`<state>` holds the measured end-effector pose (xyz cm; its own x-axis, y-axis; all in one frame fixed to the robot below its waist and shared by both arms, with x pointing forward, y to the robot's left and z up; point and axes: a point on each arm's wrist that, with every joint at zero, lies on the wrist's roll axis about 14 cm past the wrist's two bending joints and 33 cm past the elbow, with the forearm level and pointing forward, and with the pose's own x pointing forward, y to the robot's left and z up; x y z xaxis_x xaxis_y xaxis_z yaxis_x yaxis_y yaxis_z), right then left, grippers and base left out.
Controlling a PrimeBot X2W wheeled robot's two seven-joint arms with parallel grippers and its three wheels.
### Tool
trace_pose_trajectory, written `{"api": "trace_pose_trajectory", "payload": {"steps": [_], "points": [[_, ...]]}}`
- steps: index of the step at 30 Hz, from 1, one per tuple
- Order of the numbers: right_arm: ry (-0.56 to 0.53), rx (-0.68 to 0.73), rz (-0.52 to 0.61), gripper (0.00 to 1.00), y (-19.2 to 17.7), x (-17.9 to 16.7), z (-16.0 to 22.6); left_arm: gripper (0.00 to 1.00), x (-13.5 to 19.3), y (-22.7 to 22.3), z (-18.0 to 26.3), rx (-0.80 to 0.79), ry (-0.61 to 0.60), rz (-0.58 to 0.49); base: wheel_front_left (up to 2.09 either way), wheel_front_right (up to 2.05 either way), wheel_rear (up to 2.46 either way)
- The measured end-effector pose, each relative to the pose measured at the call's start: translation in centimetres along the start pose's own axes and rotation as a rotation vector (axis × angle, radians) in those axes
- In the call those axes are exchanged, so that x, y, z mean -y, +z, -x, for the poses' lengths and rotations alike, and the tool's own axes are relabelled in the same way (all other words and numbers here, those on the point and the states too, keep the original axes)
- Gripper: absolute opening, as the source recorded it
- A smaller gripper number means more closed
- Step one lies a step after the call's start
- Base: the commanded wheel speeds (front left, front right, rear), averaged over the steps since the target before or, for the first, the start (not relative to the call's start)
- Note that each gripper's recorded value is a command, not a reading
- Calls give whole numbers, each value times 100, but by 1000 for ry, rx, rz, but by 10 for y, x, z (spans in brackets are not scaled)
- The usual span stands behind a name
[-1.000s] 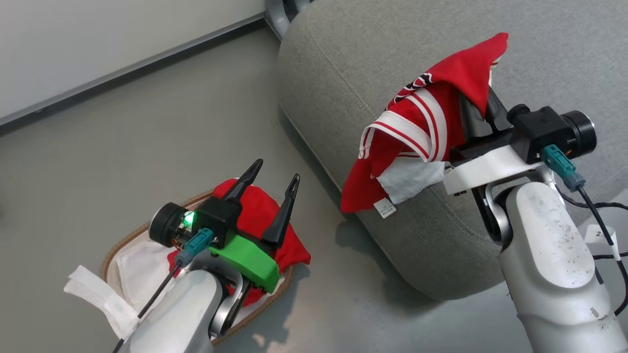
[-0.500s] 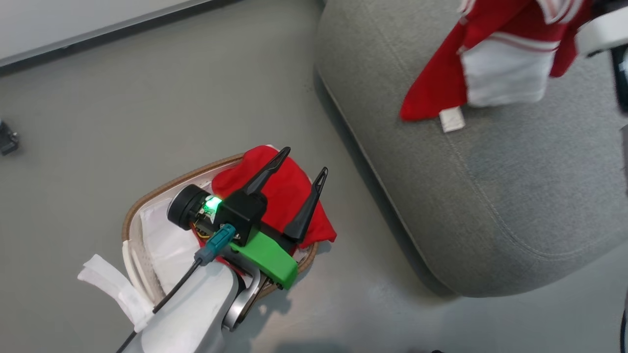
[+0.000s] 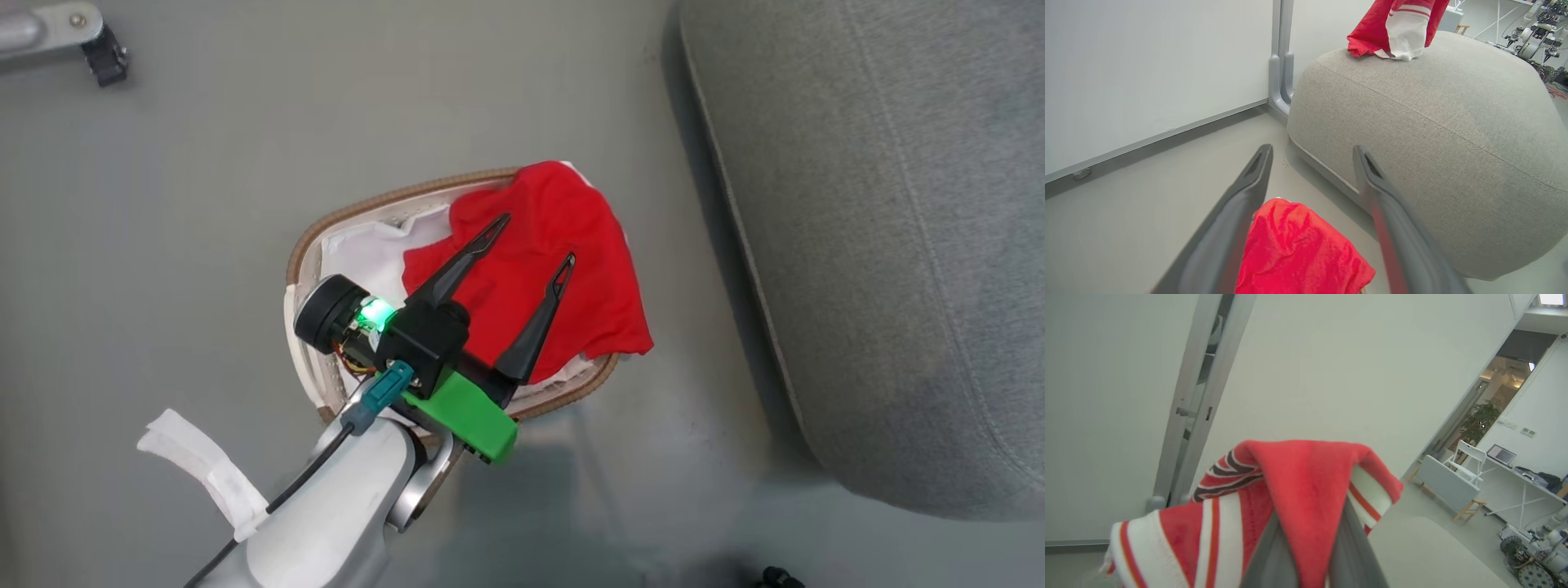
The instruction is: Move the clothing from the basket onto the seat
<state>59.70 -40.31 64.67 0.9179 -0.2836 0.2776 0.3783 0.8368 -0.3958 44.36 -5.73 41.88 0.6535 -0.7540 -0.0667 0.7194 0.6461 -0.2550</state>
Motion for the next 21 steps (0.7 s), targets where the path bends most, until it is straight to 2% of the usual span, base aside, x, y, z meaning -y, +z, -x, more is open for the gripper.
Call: {"api": "trace_pose_trajectory", "payload": {"steps": [5,8,11,14,15,16,17,21], "points": [[47,-256,-12,0,-112,-39,29,100,-21,-22,5,-39,52,29,0,0,0],[93,-359,-37,0,-156,-72,50,100,-34,-35,9,-64,82,38,0,0,0],[114,-433,-58,0,-185,-88,69,100,-42,-46,12,-90,99,43,0,0,0],[108,-468,-70,0,-197,-88,81,100,-42,-49,9,-96,93,47,0,0,0],[102,-480,-79,26,-200,-87,85,100,-41,-50,8,-98,89,47,0,0,0],[98,-488,-86,60,-202,-86,88,100,-40,-50,7,-98,84,47,0,0,0],[95,-496,-96,100,-203,-85,92,100,-38,-49,6,-95,77,48,0,0,0],[82,-501,-118,100,-199,-78,104,100,-33,-42,1,-80,62,45,0,0,0]]}}
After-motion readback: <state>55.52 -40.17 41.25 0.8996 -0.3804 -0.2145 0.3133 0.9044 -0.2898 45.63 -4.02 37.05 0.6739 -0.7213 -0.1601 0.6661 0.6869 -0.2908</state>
